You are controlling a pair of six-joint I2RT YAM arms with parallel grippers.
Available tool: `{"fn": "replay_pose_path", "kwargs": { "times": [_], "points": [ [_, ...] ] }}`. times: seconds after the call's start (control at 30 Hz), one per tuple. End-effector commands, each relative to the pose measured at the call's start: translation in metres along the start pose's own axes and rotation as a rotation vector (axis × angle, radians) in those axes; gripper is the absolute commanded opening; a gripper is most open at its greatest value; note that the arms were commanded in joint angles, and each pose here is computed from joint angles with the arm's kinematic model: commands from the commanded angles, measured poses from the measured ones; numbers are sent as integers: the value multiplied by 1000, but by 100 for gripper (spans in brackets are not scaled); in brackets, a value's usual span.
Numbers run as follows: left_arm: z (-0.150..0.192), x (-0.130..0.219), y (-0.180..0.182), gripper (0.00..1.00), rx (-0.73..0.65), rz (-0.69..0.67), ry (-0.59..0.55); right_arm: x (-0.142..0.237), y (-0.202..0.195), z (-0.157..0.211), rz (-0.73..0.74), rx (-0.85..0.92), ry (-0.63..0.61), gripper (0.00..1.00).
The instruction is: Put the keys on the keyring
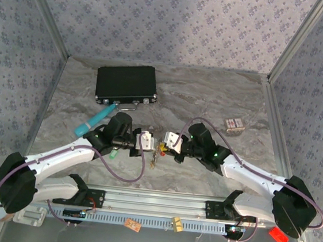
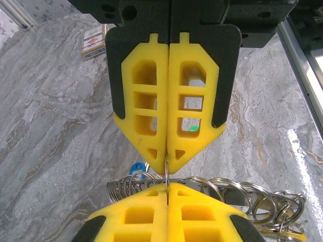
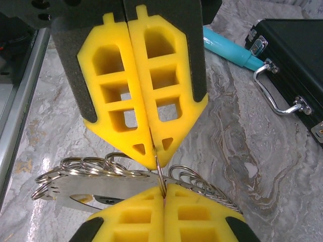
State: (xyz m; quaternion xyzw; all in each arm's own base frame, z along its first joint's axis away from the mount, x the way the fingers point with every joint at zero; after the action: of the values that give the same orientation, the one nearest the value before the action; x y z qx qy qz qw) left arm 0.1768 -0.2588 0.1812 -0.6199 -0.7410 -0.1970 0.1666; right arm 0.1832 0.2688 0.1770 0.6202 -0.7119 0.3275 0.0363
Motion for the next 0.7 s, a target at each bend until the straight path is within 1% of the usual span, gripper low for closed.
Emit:
{"fn": "replay_pose_path", "kwargs": {
  "times": [0.0,0.1,0.2,0.3,0.43,0.47,0.5,0.53,0.57,0.67],
  "points": [
    [-8,0,-1,10,-16,5,-22,2,-5,-20,13,37,-61,0],
    [-9,-1,0,14,-13,6,-25,-1,-5,-23,8,43,-68,0],
    [-8,-2,0,13,-10,4,-23,-3,-5,-26,4,47,-78,0],
    [-9,-1,0,6,-14,2,-25,-4,-3,-25,2,45,-72,0],
    [-11,2,0,0,-26,-9,-33,-5,-3,-16,19,37,-34,0],
    [-12,3,1,0,-32,-19,-33,-4,-4,-14,34,32,-22,6],
    [-12,4,2,0,-39,-32,-32,-3,-5,-11,49,22,-14,15],
    [-12,5,5,0,-55,-61,-29,1,-6,-9,67,7,-11,22],
    [-13,6,7,0,-83,-95,-27,4,-7,-5,84,-15,-8,24],
    [-9,5,12,0,-217,-217,-8,18,-12,10,163,-116,19,26]
  ]
}}
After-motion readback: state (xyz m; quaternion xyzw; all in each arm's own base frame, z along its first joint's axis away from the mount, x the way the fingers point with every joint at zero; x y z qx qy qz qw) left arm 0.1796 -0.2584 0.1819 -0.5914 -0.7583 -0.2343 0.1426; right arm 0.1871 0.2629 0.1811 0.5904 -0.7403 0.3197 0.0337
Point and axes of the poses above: each hand's point on the last joint's axis, 136 mm out from that joint toward the fingers, its own x axis back along the fingers, its own y axis along the line the jaws close on, z = x × y, the point moved 4 cm from there along x, back along the fingers, and after that the axes turned 14 degrees about x, right-handed, at the moved point
